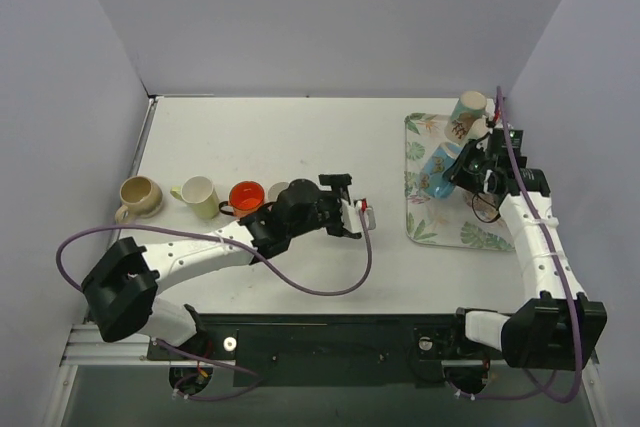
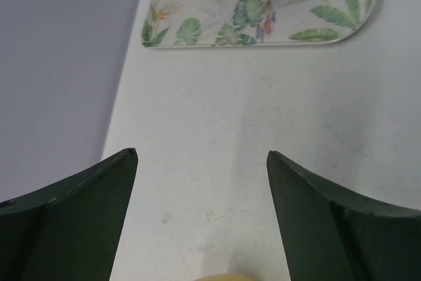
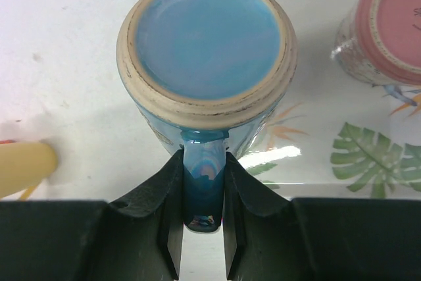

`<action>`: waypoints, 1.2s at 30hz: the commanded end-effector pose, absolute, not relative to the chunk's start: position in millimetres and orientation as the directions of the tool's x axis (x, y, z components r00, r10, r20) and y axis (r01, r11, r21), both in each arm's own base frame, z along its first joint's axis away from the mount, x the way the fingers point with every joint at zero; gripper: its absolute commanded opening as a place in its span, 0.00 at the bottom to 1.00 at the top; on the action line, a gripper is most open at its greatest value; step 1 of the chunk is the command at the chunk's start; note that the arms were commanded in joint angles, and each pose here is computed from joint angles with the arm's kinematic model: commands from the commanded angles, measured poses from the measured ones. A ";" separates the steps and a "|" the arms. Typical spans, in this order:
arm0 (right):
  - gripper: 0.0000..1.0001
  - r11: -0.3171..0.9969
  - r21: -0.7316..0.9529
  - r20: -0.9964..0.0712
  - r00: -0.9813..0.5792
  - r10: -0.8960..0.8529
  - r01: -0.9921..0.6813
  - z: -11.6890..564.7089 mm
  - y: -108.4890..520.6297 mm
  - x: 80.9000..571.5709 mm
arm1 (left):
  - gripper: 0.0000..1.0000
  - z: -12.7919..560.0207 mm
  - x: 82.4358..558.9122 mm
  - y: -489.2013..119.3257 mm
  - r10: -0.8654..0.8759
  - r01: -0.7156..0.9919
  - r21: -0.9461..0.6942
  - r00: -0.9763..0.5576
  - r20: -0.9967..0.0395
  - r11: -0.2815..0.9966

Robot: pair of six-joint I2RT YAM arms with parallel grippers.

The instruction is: Turn the mug right side up

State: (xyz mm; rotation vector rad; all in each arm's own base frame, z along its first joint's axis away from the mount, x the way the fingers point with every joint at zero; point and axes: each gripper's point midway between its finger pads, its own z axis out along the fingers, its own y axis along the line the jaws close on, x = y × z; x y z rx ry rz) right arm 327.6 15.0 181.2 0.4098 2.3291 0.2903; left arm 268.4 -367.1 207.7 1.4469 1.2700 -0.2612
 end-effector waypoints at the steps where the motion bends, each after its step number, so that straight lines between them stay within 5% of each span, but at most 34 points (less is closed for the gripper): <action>1: 0.00 0.860 0.487 -0.703 -0.515 0.490 0.153 254.6 44.2 342.7 | 0.94 264.5 281.8 -370.6 0.410 0.477 0.796 0.685 -0.603 0.373; 10: 0.00 0.789 0.615 -0.703 -0.442 0.558 0.018 301.9 103.3 328.2 | 0.97 289.8 239.5 -376.7 0.283 0.290 0.822 0.839 -0.465 0.490; 13: 0.00 0.779 0.627 -0.706 -0.441 0.554 -0.027 316.8 120.0 317.9 | 0.94 305.1 244.6 -368.4 0.292 0.240 0.787 0.836 -0.465 0.568; 28: 0.00 0.712 0.678 -0.704 -0.444 0.554 -0.186 358.0 176.7 298.1 | 0.91 309.3 286.4 -361.8 0.439 0.051 0.826 0.828 -0.349 0.561; 36: 0.00 0.648 0.724 -0.671 -0.462 0.580 -0.237 369.6 195.7 295.0 | 0.77 331.6 283.8 -356.0 0.455 -0.129 0.817 0.873 -0.175 0.563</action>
